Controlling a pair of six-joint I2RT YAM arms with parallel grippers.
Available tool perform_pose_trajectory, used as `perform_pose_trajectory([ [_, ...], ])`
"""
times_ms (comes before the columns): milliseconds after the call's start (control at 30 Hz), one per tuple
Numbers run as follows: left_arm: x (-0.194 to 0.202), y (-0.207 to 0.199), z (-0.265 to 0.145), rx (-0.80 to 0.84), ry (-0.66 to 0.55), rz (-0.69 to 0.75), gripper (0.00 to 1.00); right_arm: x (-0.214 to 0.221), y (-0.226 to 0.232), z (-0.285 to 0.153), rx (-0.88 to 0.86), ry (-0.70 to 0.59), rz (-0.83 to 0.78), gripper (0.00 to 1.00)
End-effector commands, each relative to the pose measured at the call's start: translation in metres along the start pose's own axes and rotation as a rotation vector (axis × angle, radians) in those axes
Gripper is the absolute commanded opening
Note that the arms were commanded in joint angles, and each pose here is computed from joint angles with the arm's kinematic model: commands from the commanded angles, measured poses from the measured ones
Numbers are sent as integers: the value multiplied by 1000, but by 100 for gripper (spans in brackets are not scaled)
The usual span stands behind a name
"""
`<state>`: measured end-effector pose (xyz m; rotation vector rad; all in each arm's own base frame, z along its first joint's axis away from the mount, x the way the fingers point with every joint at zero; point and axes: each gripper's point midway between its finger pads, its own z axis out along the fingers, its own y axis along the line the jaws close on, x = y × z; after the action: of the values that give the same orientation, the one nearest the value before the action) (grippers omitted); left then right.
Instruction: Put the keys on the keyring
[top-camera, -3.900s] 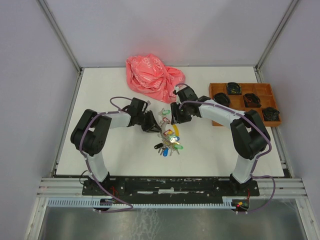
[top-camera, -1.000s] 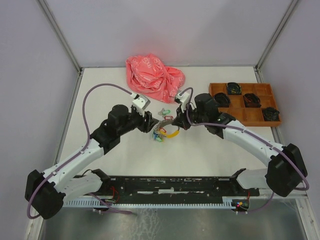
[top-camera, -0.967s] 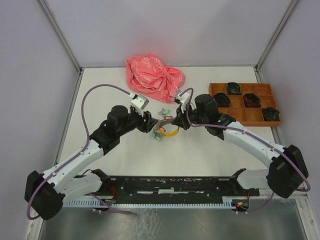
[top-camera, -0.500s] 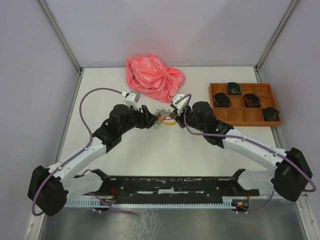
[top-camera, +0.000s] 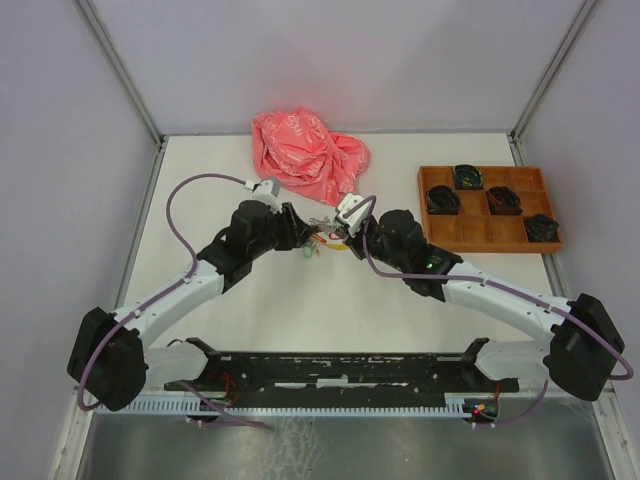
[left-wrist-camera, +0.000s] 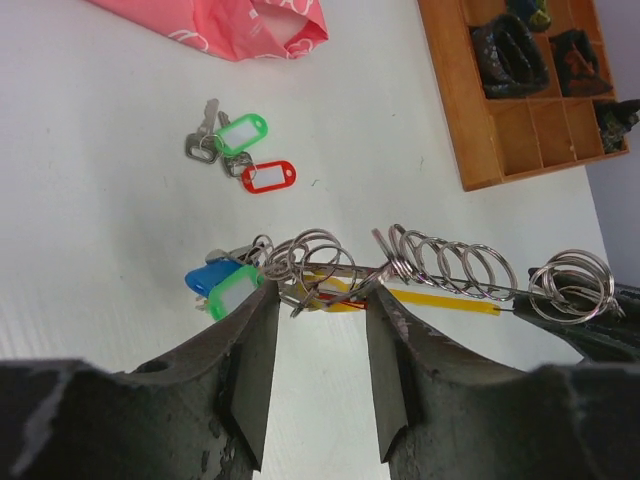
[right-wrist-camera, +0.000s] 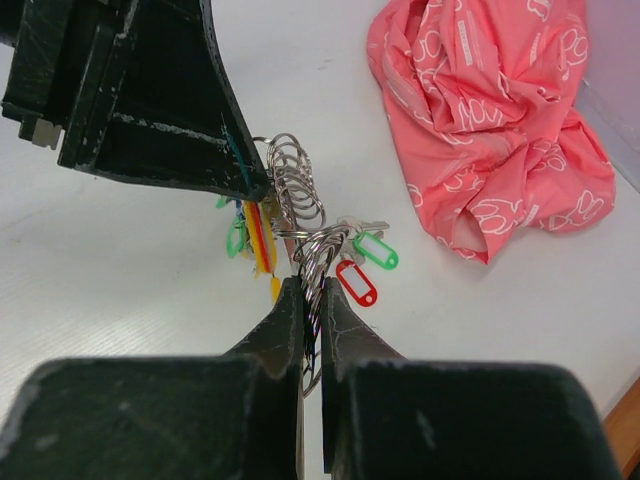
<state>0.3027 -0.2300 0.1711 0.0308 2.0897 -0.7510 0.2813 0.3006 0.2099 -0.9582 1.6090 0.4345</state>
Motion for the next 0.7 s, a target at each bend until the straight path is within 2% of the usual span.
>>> perform_pose_trajectory([
  [0,-28,19,5,-76,-88,-150,44,-40,-7,-5,35,-145,-29,1],
  [133,-27,41,2,-69,-91,-278,36,-34,-6,-7,39,-159,-57,1],
  [267,-24,46,-1,-24,-63,-357,35,-34,-7,-9,50,-172,-71,1],
  [500,-35,12,-14,128,-30,-370,46,-36,-10,-5,63,-183,-87,1],
  [667,-40,-15,-15,244,48,-390,53,-35,-6,-1,45,-186,-107,1],
])
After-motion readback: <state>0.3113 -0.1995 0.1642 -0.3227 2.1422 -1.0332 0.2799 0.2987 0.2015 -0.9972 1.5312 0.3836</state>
